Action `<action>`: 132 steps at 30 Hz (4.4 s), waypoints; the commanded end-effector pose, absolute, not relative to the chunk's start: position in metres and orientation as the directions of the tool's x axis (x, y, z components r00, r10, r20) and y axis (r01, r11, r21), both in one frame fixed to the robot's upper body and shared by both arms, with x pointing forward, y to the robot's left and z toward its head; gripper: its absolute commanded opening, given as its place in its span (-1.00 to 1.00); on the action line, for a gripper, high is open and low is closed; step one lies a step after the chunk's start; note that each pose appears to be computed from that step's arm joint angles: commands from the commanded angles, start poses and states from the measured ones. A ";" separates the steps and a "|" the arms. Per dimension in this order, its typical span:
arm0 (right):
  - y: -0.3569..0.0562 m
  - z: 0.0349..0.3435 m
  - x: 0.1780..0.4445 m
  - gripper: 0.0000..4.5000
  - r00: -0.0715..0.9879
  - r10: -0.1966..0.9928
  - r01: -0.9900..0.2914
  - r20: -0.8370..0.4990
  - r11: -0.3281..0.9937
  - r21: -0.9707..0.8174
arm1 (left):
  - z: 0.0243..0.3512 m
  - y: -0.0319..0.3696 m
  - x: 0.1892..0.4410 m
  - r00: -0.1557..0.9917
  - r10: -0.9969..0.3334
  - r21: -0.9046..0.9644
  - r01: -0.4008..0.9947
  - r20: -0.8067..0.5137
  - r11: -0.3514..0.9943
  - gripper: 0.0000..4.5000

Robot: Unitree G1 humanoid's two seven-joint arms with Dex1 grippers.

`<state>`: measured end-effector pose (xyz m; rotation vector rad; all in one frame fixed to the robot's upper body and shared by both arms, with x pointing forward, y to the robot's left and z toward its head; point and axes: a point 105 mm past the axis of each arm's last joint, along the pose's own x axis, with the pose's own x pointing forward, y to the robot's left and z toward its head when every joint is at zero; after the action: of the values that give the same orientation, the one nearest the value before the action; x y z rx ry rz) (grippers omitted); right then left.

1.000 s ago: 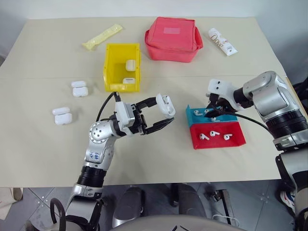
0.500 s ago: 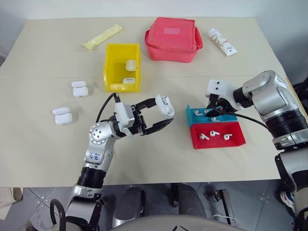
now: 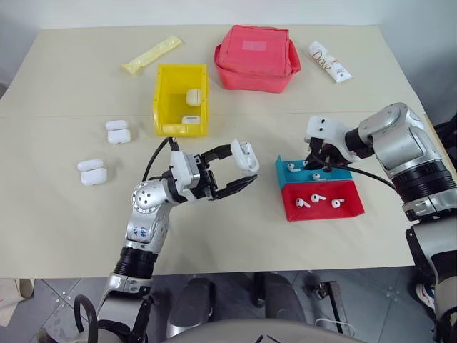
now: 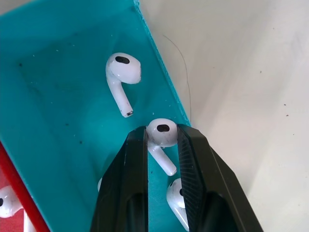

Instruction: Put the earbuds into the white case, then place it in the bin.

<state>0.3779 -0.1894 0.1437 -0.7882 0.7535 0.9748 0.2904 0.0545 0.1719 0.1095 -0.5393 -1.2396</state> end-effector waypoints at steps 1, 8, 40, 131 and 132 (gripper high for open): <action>-0.183 0.175 0.375 -0.78 0.422 0.499 -0.900 -0.757 0.334 -0.281 | 0.178 0.052 0.291 0.194 -0.922 0.395 0.860 0.335 0.324 0.23; -0.175 0.203 0.359 -0.78 0.504 0.601 -0.860 -0.620 0.414 -0.299 | 0.179 0.051 0.298 0.164 -0.931 0.400 0.868 0.325 0.292 0.23; -0.092 0.234 0.240 -0.78 0.387 0.905 -0.922 0.177 0.376 0.096 | 0.204 0.026 0.302 -0.044 -0.923 0.355 0.929 0.382 0.103 0.23; -0.107 0.202 0.259 0.25 0.390 0.917 -0.919 0.083 0.382 0.101 | 0.201 0.030 0.298 -0.078 -0.929 0.395 0.915 0.363 0.077 0.23; -0.107 0.203 0.259 0.25 0.392 0.916 -0.918 0.083 0.384 0.097 | 0.200 0.031 0.298 -0.078 -0.930 0.395 0.916 0.360 0.076 0.23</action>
<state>0.2611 -0.1069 0.1971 0.1719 -0.0003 1.1725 0.3017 0.0333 0.1848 0.0073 -0.5459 -1.5102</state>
